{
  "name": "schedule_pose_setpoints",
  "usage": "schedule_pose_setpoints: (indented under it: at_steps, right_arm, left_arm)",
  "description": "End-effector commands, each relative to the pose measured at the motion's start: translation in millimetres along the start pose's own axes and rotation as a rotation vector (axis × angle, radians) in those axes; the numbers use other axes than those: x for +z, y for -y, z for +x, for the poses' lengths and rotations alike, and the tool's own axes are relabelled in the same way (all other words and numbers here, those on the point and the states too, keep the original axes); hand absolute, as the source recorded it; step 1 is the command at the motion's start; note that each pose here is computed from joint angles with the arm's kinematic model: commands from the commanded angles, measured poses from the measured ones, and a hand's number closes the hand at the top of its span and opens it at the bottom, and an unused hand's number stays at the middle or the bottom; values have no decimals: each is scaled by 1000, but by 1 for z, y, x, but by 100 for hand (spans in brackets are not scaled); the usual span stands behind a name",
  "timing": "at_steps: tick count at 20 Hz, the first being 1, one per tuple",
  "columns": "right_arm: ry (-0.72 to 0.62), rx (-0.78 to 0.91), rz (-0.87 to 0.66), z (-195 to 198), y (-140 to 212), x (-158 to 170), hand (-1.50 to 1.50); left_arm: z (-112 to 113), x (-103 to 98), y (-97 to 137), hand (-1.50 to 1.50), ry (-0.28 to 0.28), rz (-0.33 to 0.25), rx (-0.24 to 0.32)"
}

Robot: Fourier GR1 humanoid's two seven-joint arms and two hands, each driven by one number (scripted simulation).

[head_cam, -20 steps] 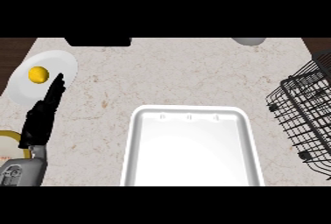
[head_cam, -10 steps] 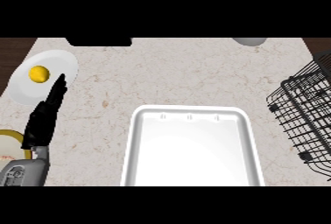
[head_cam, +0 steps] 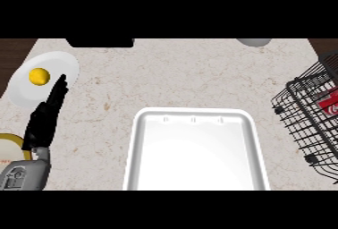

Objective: Pick the can from the tray and place it in the tiered basket

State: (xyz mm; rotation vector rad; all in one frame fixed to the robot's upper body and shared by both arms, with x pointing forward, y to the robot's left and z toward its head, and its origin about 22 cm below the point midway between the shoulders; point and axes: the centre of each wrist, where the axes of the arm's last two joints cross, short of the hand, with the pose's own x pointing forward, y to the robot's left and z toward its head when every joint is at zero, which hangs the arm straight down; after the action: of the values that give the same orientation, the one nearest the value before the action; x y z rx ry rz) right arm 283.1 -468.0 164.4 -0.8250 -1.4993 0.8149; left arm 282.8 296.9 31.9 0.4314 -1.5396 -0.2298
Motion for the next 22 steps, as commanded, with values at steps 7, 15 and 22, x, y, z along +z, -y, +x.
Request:
schedule_pose_setpoints:
  at_steps: [7, 15, 22]
  right_arm:
    - [35, -213, -213, -25, 65, 13, -150]
    - [-157, -333, -232, -57, 140, 65, -150]
    - [-191, -383, -203, -101, 162, 127, -150]
  left_arm:
    - [14, -6, -7, 0, 0, -16, -1]
    - [7, 3, 0, 0, 8, 12, 7]
    - [14, 4, 10, 0, 12, 0, -9]
